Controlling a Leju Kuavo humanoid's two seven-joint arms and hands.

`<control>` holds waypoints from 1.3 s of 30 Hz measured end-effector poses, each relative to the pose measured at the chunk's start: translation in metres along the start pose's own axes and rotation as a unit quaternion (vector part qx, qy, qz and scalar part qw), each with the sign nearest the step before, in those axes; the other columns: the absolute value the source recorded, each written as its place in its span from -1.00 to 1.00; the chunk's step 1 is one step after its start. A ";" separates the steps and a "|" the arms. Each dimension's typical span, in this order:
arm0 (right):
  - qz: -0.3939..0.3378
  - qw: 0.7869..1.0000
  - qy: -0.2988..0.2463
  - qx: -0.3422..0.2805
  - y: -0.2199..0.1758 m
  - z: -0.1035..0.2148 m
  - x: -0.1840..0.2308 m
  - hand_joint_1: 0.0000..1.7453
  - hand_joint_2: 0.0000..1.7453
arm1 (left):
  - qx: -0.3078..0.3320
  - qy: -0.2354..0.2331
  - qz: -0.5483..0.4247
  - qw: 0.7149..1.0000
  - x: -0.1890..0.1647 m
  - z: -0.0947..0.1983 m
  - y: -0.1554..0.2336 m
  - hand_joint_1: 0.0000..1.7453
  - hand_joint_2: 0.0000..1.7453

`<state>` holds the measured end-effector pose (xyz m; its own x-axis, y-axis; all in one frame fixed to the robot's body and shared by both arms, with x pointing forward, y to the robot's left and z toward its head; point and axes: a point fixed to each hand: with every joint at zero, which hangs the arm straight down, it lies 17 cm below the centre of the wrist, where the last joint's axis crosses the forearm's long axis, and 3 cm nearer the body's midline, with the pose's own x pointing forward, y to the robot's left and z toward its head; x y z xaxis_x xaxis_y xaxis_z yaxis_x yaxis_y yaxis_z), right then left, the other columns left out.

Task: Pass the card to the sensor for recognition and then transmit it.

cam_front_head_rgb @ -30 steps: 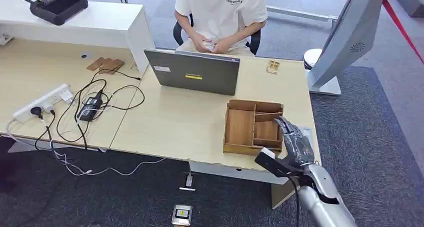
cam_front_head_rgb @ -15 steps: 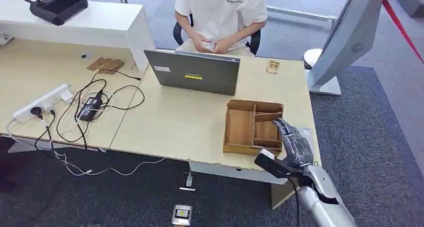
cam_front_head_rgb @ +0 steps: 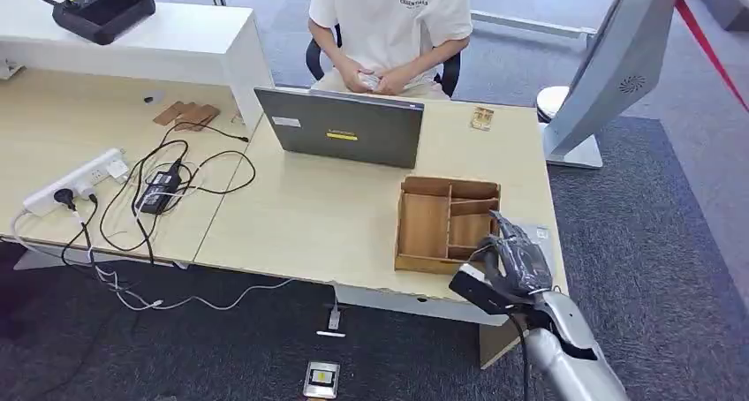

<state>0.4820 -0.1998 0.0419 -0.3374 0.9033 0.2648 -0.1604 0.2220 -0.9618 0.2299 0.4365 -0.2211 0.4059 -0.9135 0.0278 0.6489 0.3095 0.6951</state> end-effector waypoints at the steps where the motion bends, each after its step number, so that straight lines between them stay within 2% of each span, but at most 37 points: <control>1: 0.001 1.000 0.000 0.000 0.000 0.000 0.000 1.00 1.00 | 0.000 0.000 0.000 1.000 0.000 0.000 0.000 -1.00 -1.00; 10: 0.006 1.000 0.004 -0.008 -0.001 0.000 -0.004 0.94 1.00 | 0.000 -0.002 -0.005 1.000 0.000 0.000 0.000 -1.00 -1.00; 11: 0.007 1.000 0.005 -0.008 -0.001 0.000 -0.004 1.00 1.00 | 0.001 -0.002 -0.005 1.000 0.000 0.000 0.000 -1.00 -1.00; 16: 0.007 1.000 0.009 -0.010 -0.001 0.001 -0.007 1.00 1.00 | 0.001 -0.003 -0.004 1.000 0.001 0.000 0.000 -1.00 -1.00; 20: 0.001 0.999 0.016 -0.034 -0.009 0.002 -0.009 1.00 1.00 | 0.003 -0.001 -0.001 1.000 0.000 0.000 0.000 -1.00 -1.00; 24: -0.012 0.996 0.018 -0.088 -0.042 -0.005 -0.009 1.00 1.00 | 0.003 0.000 -0.002 1.000 -0.001 0.001 0.000 -1.00 -1.00; 30: -0.020 0.985 0.011 -0.169 -0.120 -0.025 -0.006 1.00 1.00 | 0.004 -0.005 -0.007 1.000 0.001 0.001 0.000 -1.00 -1.00; 35: -0.033 0.976 0.007 -0.216 -0.170 -0.033 -0.003 1.00 1.00 | 0.003 -0.013 -0.014 1.000 0.006 0.000 0.001 -1.00 -1.00; 39: -0.036 0.971 0.004 -0.236 -0.191 -0.033 -0.001 1.00 1.00 | 0.003 -0.014 -0.014 1.000 0.007 -0.001 0.003 -1.00 -1.00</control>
<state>0.5439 -0.2313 0.2228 -0.3339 0.8817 0.3334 0.2599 0.4261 -0.8665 0.2353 0.4311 -0.2199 0.3700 -0.9286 0.0279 0.6552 0.2821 0.7008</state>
